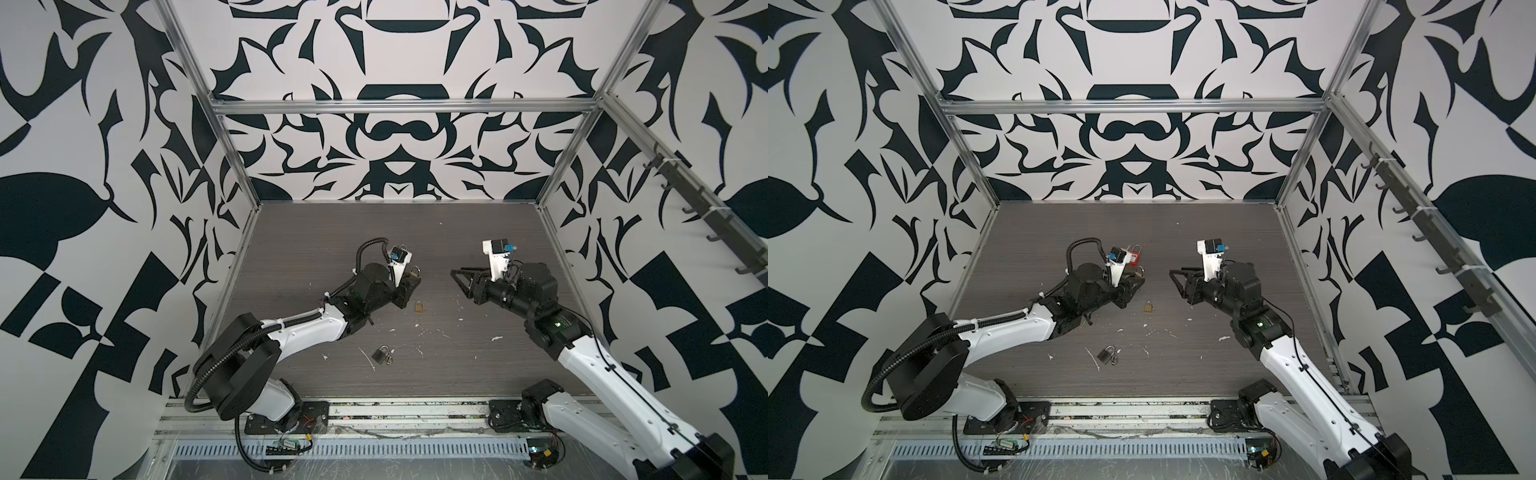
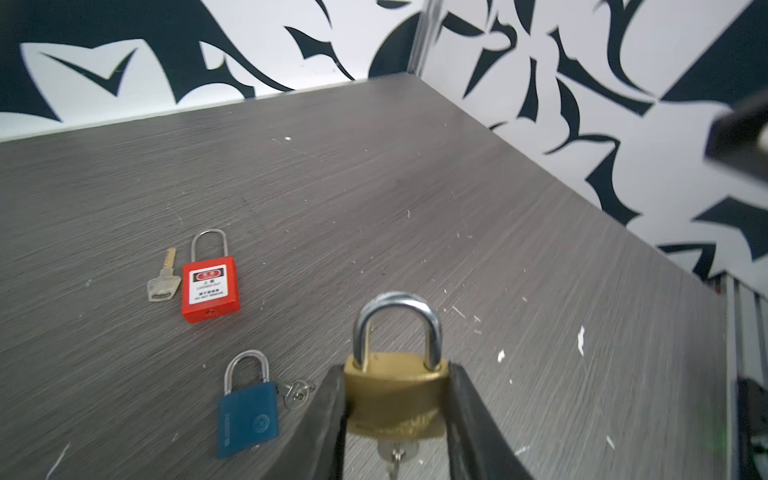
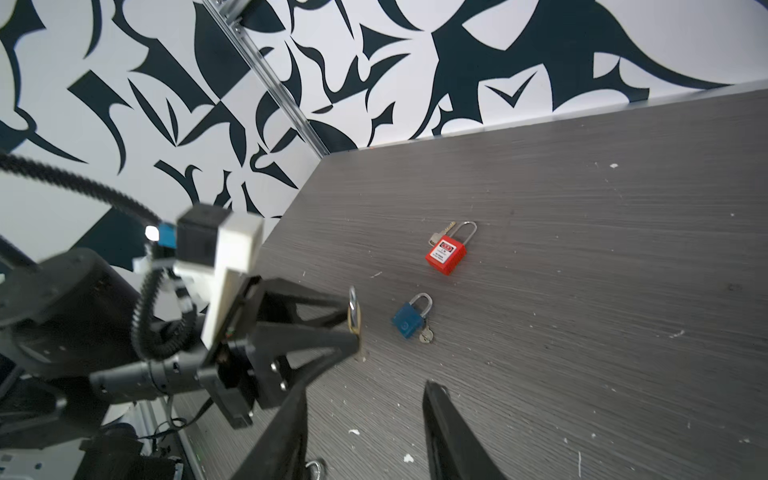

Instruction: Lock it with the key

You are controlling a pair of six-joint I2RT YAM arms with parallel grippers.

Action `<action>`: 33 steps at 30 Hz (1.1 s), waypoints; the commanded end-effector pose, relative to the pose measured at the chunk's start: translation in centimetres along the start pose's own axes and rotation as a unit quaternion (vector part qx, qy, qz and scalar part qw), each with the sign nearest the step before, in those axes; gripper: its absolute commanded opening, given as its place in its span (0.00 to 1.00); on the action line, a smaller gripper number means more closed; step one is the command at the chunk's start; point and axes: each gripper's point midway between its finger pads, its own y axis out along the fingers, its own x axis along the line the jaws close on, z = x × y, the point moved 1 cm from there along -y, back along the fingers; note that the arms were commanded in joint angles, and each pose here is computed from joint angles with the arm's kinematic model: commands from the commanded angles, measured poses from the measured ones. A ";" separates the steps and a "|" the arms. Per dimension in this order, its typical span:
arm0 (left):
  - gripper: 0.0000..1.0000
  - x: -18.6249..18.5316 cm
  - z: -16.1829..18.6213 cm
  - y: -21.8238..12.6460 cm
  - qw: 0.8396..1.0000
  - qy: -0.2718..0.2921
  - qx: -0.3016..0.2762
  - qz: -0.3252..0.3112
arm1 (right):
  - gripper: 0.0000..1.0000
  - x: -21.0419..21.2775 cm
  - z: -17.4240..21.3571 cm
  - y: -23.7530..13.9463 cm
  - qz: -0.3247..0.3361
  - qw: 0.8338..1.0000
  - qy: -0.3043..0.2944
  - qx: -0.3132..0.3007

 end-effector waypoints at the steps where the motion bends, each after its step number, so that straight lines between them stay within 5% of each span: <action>1: 0.00 0.6 -3.6 -0.8 0.974 -0.204 -0.096 0.012 | 0.46 1.6 -2.4 -0.4 -0.037 0.996 -0.040 -0.069; 8: 0.00 1.9 -2.3 0.5 0.902 -0.417 -0.100 0.040 | 0.41 1.4 -0.4 1.7 -0.065 0.997 -0.018 -0.021; 18: 0.00 0.9 -1.0 3.5 0.831 -0.529 -0.093 0.143 | 0.33 1.7 1.5 5.3 -0.073 0.997 -0.015 0.037; 33: 0.00 1.2 1.0 4.1 0.823 -0.548 -0.065 0.133 | 0.27 -0.5 3.4 8.3 -0.042 0.995 -0.057 0.077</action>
